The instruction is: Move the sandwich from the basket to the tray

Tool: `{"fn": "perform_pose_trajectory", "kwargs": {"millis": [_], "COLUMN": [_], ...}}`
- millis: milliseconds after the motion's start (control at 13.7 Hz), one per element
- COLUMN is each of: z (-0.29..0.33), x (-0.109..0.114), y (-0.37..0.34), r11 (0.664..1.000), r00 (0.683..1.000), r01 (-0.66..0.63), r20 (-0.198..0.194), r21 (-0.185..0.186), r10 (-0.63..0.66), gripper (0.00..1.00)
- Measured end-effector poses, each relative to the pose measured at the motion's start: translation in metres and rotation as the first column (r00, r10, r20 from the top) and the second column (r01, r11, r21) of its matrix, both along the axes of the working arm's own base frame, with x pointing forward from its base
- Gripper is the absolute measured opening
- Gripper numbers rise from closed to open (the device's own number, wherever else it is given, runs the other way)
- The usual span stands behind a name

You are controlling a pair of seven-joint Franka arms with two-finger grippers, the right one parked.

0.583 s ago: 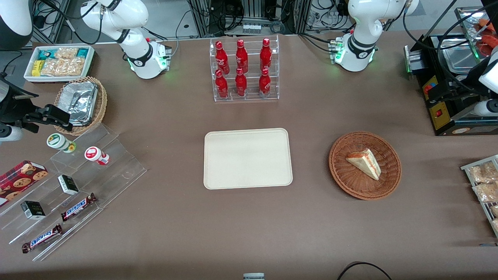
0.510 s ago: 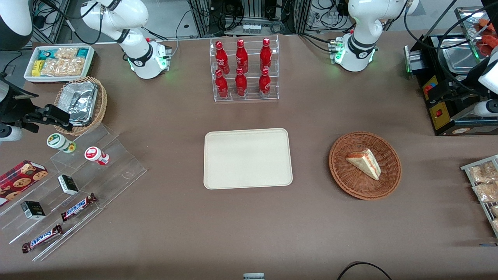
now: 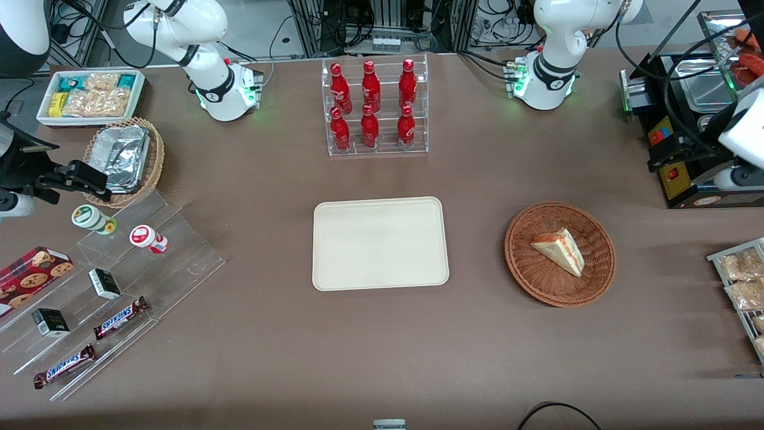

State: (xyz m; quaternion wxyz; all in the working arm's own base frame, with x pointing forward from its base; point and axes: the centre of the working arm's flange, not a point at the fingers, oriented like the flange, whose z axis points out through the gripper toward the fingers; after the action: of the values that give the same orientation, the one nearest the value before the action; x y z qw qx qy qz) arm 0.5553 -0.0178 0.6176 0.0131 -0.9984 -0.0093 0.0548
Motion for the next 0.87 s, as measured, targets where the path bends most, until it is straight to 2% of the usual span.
{"fn": "perform_pose_trajectory", "kwargs": {"millis": [219,510,656,874], "z": [-0.050,-0.126,-0.154,-0.192], "x": [0.012,0.017,0.016,0.015], "y": [-0.005,-0.026,-0.035,-0.045], "r11": [0.999,0.972,0.933,0.865], "r00": [0.999,0.970,0.929,0.855], "r01": [-0.047,-0.233,-0.359,-0.500], "r20": [0.019,0.072,0.093,0.140], "r21": [0.004,0.006,0.001,-0.033], "r10": [0.047,0.232,0.358,0.499], "gripper": [1.00,1.00,1.00,1.00]}}
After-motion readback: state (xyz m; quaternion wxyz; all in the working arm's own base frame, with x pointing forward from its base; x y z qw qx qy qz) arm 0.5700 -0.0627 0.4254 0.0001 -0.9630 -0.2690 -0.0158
